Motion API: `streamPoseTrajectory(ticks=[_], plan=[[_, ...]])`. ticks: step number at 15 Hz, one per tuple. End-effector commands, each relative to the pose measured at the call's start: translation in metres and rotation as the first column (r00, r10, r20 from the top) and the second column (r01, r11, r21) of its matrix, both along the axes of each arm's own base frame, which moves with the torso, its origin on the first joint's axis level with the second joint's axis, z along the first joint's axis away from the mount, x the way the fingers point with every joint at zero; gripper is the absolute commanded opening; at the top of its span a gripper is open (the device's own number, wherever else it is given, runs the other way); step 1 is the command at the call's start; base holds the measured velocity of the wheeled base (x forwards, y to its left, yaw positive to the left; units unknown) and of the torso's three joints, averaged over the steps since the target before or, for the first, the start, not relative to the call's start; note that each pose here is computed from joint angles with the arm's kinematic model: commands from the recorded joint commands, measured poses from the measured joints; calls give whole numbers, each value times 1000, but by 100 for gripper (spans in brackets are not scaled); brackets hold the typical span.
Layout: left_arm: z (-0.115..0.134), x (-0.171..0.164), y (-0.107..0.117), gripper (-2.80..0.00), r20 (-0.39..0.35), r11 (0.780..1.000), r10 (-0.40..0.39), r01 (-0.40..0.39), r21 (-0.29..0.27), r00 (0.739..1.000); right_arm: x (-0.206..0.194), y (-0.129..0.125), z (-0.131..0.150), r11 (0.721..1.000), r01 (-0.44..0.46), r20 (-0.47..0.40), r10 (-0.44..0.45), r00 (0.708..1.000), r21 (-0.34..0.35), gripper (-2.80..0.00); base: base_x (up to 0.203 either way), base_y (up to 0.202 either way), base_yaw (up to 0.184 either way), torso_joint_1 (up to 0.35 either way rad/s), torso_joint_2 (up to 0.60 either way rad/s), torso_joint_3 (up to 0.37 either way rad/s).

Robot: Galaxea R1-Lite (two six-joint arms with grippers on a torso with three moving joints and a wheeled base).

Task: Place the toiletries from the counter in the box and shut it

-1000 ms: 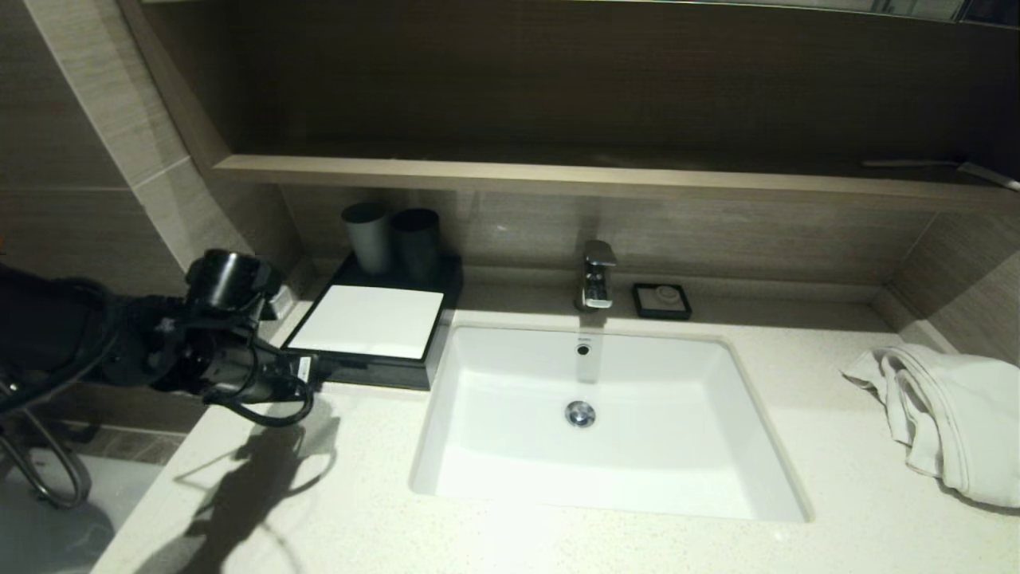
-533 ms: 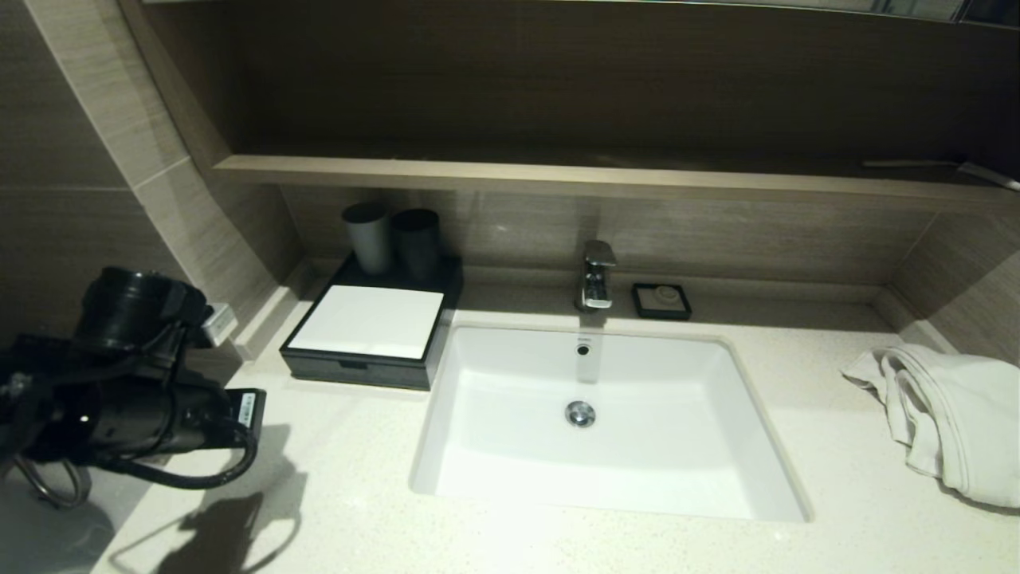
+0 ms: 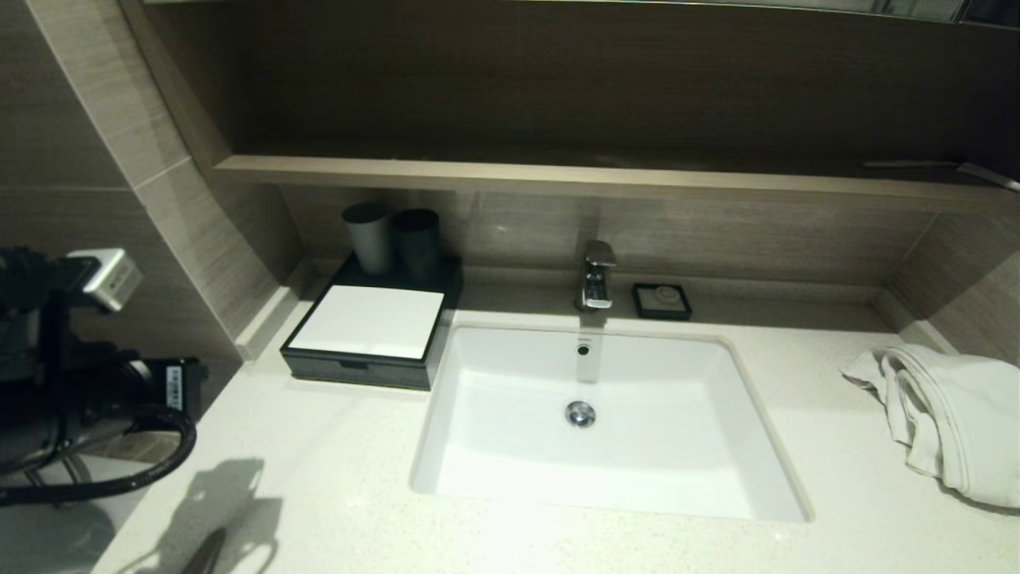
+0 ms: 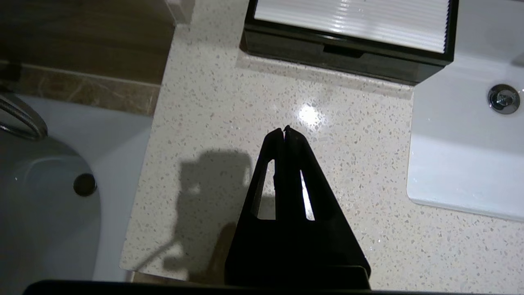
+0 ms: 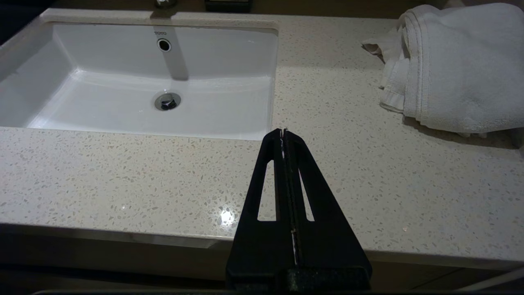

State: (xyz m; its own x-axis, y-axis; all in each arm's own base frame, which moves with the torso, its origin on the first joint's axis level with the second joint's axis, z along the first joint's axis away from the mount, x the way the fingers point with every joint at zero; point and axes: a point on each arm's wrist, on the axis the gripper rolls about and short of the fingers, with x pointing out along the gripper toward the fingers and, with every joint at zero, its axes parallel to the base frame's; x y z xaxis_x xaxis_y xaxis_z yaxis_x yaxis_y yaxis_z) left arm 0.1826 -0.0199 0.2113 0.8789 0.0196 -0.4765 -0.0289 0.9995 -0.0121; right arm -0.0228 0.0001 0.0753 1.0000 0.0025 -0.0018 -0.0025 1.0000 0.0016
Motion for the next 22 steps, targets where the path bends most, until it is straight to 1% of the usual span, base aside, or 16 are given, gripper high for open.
streamPoseTrajectory(ticks=[1,5,8,9,10,12,13,16,17,19,22], plan=[[7,-13,2,-280,61,1000,2,-2,4,998,0,0,0,1000,-1,0,1,1000,0,-280,0,0,0,0,0,0],[4,-35,5,-280,102,1000,17,-18,6,995,0,0,0,1000,-1,0,1,1000,0,-280,0,0,0,0,0,0],[7,-56,8,-280,162,1000,22,-22,-4,987,0,0,0,1000,-1,0,1,1000,0,-280,0,0,0,0,0,0],[7,-64,9,-280,180,1000,30,-29,-7,983,0,0,0,1000,-1,0,1,1000,0,-280,0,0,0,0,0,0],[2,-71,13,-280,191,998,55,-54,-8,980,0,0,0,1000,-1,0,1,1000,0,-280,0,0,0,0,0,0],[-5,-88,20,-280,263,996,85,-82,-21,961,0,0,0,1000,-1,0,1,1000,0,-280,0,0,0,0,0,0],[-8,-97,22,-280,306,997,83,-77,-31,948,0,0,0,1000,-1,0,1,1000,0,-280,0,0,0,0,0,0],[-19,-129,25,-280,431,995,98,-93,-33,897,0,0,0,1000,-1,0,1,1000,0,-280,0,0,0,0,0,0],[-26,-138,25,-280,454,994,105,-103,-30,885,0,0,0,1000,-1,0,1,1000,0,-280,0,0,0,0,0,0],[-40,-154,24,-280,485,994,100,-105,-16,869,0,0,0,1000,-1,0,1,1000,0,-280,0,0,0,0,0,0],[-62,-172,21,-280,524,995,53,-89,44,850,0,0,0,1000,-1,0,1,1000,0,-280,0,0,0,0,0,0]])
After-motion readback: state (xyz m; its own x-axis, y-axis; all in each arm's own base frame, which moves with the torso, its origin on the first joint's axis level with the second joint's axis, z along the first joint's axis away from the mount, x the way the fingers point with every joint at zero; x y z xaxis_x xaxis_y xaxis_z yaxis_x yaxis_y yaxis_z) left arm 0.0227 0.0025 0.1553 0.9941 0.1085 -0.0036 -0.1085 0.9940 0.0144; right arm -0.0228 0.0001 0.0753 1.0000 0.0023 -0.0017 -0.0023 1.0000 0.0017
